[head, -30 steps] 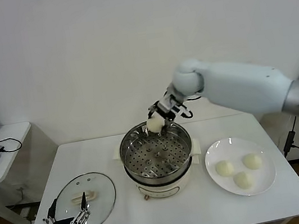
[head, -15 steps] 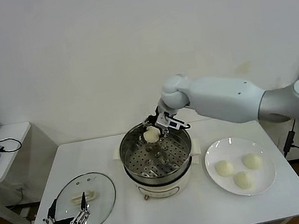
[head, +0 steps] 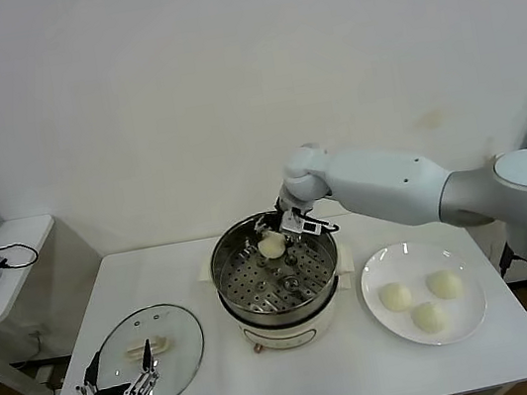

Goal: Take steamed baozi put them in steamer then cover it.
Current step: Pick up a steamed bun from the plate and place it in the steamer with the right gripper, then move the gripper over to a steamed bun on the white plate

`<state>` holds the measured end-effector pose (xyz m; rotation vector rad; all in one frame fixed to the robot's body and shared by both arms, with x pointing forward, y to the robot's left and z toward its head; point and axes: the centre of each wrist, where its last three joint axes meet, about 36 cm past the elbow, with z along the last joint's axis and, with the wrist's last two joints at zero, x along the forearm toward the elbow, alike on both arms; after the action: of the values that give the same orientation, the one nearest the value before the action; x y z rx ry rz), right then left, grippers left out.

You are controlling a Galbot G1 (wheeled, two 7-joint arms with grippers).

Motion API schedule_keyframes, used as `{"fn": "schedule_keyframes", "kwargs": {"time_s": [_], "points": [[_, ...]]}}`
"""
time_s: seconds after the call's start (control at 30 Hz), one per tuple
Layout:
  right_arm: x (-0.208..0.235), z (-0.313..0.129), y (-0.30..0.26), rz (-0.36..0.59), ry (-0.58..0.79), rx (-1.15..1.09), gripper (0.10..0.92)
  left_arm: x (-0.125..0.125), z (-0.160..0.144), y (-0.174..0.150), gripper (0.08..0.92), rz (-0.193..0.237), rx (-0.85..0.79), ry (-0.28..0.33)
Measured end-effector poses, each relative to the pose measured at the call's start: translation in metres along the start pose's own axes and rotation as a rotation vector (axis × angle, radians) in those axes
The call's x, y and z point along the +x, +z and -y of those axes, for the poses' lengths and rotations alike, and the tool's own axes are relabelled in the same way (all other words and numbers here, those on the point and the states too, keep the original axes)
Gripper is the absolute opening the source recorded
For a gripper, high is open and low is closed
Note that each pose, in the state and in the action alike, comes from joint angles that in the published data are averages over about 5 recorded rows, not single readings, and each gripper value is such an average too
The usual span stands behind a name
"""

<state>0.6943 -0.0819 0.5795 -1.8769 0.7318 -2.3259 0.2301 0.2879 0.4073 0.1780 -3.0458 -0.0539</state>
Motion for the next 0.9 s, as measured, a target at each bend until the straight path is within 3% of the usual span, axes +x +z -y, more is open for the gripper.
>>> {"fn": "schedule_keyframes", "kwargs": {"time_s": [0.47, 0.9], "points": [[0.098, -0.026, -0.005, -0.058, 0.017, -0.381, 0.822, 0.001, 0.000, -0.010, 0.823, 0.024, -0.004, 0.009], [0.169, -0.149, -0.023, -0.113, -0.024, -0.822, 0.823, -0.002, -0.002, -0.020, 0.823, 0.043, -0.016, 0.032]]}}
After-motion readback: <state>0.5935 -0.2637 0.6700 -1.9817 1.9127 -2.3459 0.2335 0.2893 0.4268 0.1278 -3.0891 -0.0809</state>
